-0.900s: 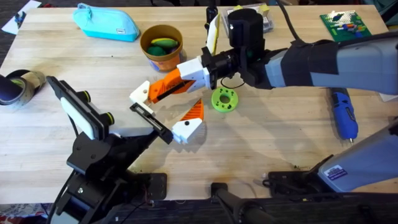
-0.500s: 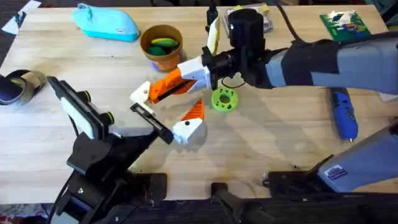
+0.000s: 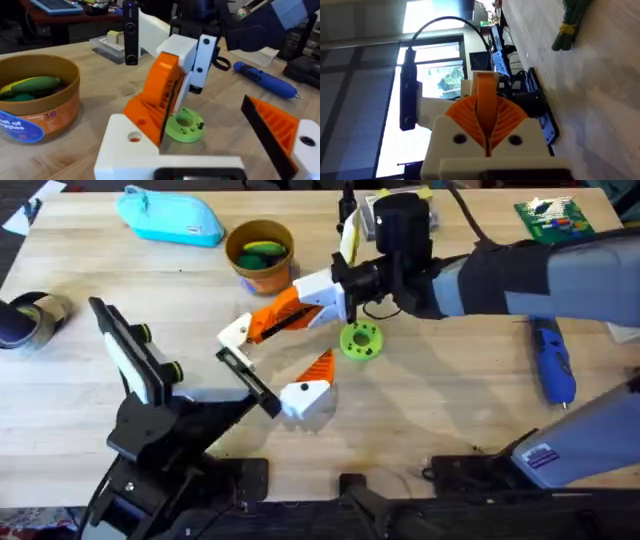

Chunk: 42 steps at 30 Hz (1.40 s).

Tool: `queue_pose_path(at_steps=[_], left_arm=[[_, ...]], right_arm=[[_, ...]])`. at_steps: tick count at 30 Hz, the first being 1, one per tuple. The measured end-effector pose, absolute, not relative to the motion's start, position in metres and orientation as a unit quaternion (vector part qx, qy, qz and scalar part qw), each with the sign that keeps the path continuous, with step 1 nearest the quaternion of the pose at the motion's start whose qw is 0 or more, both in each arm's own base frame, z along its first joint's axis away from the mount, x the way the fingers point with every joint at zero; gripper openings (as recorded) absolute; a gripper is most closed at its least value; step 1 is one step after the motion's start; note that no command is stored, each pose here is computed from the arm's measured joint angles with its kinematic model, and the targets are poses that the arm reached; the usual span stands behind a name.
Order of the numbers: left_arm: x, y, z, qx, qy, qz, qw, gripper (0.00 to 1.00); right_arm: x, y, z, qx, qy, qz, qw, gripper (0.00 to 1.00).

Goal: Pick up the gripper from the table and insert it into the empty holder that is missing its gripper. Then pick up a screw, insert it into the mounting hole, and use the screwdriver to tighten it. Finally, clean up the table by picking up the vegetable and placing it into the bucket.

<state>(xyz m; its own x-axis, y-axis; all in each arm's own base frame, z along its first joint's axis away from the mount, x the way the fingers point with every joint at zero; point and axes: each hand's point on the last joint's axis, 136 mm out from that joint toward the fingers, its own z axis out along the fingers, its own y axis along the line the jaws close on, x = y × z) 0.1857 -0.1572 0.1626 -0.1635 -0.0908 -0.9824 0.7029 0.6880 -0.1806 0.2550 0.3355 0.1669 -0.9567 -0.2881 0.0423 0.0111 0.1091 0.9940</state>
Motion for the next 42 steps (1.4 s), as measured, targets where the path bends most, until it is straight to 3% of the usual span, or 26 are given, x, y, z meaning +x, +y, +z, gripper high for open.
queue_pose_path(at_steps=[18,42], left_arm=[[0.192,-0.15,0.162,0.199,0.698,-0.317,0.611,0.992],[0.179,-0.163,0.164,0.243,0.68,-0.344,0.6,0.992]], right_arm=[[0.251,0.347,0.165,0.09,-0.743,-0.655,0.107,0.017],[0.247,0.329,0.172,0.114,-0.722,-0.669,0.135,0.01]])
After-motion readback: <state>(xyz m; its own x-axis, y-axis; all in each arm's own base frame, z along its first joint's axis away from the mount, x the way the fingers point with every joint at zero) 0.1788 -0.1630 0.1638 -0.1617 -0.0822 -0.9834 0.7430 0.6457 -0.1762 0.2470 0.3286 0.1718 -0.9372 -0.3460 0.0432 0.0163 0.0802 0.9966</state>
